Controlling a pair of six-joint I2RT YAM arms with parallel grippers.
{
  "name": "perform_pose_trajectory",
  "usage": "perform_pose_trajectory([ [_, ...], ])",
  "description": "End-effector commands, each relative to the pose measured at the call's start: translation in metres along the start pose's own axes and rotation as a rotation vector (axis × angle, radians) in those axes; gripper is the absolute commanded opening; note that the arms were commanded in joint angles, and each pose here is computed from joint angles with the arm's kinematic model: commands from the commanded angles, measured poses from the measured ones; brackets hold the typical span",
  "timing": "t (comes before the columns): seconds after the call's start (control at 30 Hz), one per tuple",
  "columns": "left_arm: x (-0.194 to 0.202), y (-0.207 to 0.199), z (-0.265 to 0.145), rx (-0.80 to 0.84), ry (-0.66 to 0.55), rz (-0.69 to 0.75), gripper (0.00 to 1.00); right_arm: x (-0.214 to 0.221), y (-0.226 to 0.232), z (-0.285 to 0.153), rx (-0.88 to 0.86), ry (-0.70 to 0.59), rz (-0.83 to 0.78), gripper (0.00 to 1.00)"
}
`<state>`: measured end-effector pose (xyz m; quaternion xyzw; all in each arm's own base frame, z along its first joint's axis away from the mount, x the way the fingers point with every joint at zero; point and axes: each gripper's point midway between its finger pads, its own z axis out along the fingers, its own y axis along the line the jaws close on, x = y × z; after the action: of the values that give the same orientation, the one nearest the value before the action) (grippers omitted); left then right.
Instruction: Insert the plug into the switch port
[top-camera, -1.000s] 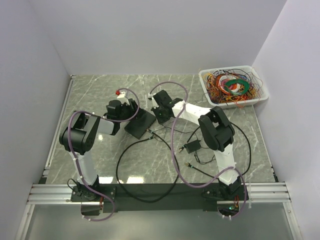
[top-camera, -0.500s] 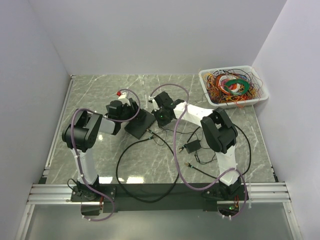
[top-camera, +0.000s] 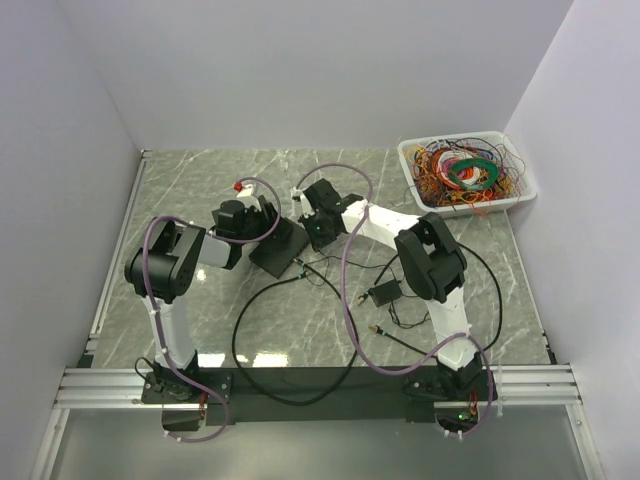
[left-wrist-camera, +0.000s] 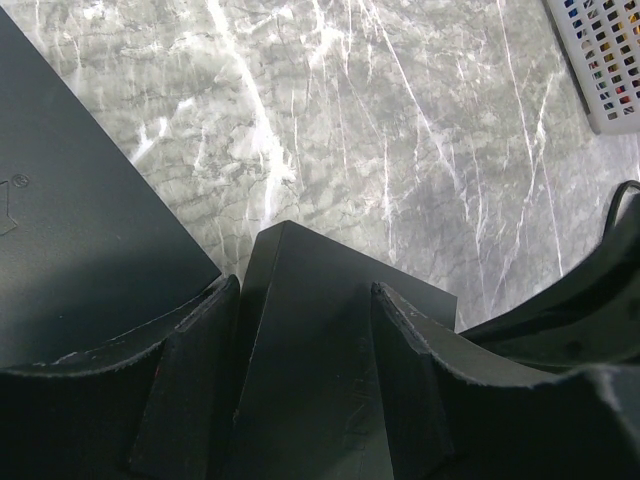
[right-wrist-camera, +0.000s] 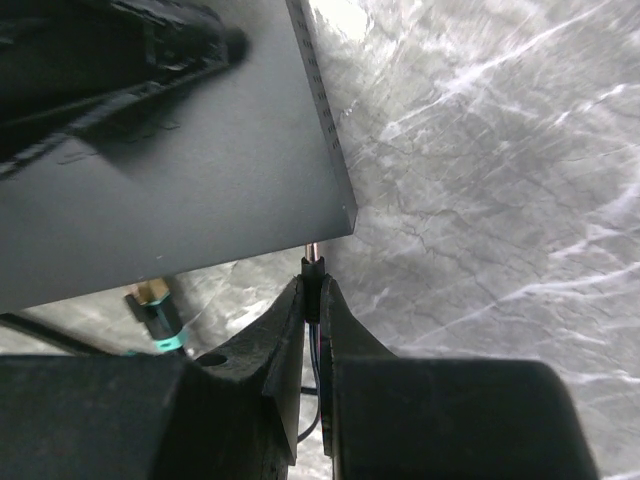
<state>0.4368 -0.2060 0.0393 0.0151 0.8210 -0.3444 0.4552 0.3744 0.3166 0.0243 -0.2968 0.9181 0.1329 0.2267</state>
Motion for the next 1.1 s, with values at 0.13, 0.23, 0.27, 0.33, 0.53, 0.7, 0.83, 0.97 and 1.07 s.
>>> perform_pose_trajectory([
  [0.13,-0.003,-0.003,0.005,0.024,-0.001,0.025,0.61,-0.009,0.001,0.002,0.005,-0.021,-0.008,0.00],
  [0.23,-0.003,-0.004,0.005,0.027,0.000,0.025,0.61,-0.016,-0.003,0.000,0.020,-0.034,-0.010,0.00],
  [0.27,-0.003,-0.004,0.005,0.027,0.000,0.025,0.61,-0.016,-0.003,0.001,0.024,-0.033,-0.009,0.00],
  [0.33,-0.003,-0.003,0.006,0.026,0.002,0.026,0.61,-0.020,-0.006,-0.001,0.032,-0.041,-0.010,0.00],
  [0.53,-0.002,-0.003,0.006,0.025,0.007,0.024,0.60,-0.030,-0.005,-0.008,0.029,-0.075,-0.012,0.00],
  [0.7,-0.002,-0.003,0.007,0.028,0.009,0.025,0.60,-0.033,0.000,-0.009,0.001,-0.076,-0.013,0.00],
  [0.83,-0.001,-0.003,0.007,0.027,0.013,0.027,0.60,-0.033,0.003,-0.008,-0.007,-0.080,-0.012,0.00],
  [0.97,-0.002,-0.003,0.008,0.028,0.014,0.025,0.60,-0.034,0.007,-0.010,-0.023,-0.085,-0.016,0.00],
  [1.07,0.000,-0.004,0.008,0.039,0.024,0.031,0.60,-0.032,0.005,-0.008,-0.020,-0.078,-0.024,0.00],
])
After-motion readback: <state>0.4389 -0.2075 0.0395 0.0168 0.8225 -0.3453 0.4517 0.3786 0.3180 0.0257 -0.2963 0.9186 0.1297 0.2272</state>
